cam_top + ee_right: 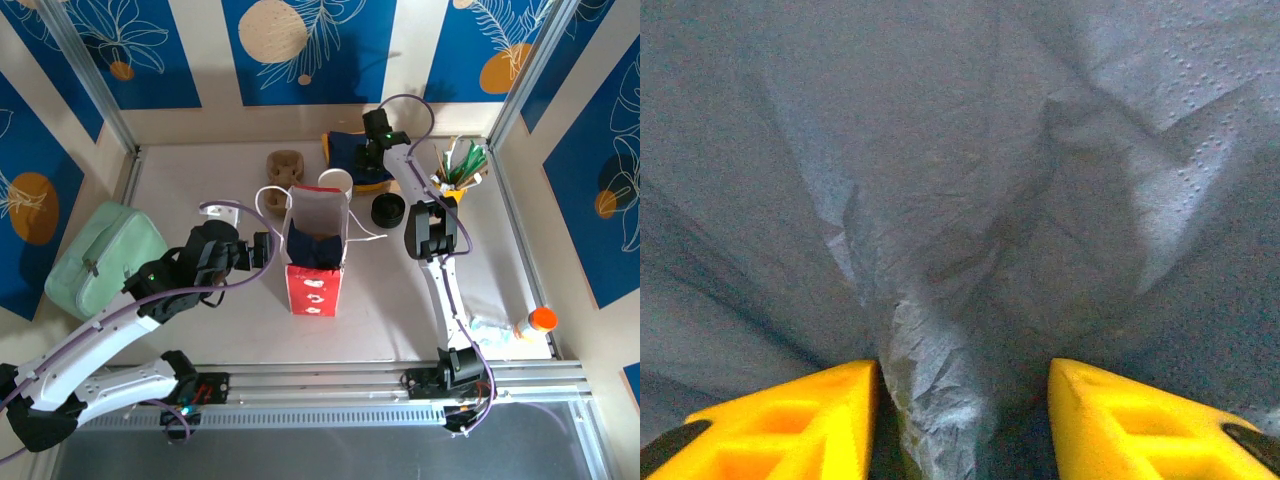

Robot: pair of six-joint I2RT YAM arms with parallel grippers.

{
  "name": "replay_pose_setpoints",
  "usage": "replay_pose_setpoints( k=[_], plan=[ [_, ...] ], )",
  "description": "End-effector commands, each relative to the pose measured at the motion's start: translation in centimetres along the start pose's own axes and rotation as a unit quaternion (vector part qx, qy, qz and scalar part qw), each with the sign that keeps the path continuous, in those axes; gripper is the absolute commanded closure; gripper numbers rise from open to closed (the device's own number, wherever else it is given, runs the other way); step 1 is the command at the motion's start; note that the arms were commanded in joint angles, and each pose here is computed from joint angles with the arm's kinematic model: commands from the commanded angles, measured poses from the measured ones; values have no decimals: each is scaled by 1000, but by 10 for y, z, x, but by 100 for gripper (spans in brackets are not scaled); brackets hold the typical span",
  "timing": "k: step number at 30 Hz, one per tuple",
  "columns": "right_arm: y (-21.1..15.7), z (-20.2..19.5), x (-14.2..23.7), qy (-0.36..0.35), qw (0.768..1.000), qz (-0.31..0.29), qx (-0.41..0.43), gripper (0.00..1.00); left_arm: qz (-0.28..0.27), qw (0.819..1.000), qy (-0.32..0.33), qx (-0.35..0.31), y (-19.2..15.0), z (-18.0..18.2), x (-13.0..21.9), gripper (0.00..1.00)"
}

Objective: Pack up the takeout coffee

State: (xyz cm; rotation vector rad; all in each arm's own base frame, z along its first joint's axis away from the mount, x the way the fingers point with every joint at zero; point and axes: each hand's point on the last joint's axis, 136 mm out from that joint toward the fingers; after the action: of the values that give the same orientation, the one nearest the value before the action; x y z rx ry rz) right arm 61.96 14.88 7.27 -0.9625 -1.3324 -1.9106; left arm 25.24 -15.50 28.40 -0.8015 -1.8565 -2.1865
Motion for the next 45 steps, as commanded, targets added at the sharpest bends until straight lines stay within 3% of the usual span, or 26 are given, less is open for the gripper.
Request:
replay_pose_setpoints(
  k=[1, 23, 40, 45],
  plan=[
    [-7, 6, -7, 20, 1000, 18, -9, 55, -3, 1000, 4, 3, 1, 3, -1, 0],
    [2, 19, 14, 66, 997, 16, -43, 73, 1, 1000, 1, 1, 2, 2, -3, 0],
    [21, 30, 63, 110, 993, -9, -50, 82, 3, 1000, 0, 3, 2, 3, 0, 0],
    [27, 20, 82, 94, 993, -14, -63, 83, 3, 1000, -2, 5, 4, 3, 2, 0]
  ],
)
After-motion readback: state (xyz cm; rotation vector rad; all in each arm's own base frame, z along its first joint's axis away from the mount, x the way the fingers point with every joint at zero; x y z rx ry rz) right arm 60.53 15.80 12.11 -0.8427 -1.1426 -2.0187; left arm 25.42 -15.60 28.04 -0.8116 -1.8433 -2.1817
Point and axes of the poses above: each hand's point on the last joint's axis, 136 mm out from that joint toward the fingers, its own x axis back along the fingers, its own z axis along the line the jaws close on, y = z × x, and after that the axes turned 13 degrees about -x, right-handed
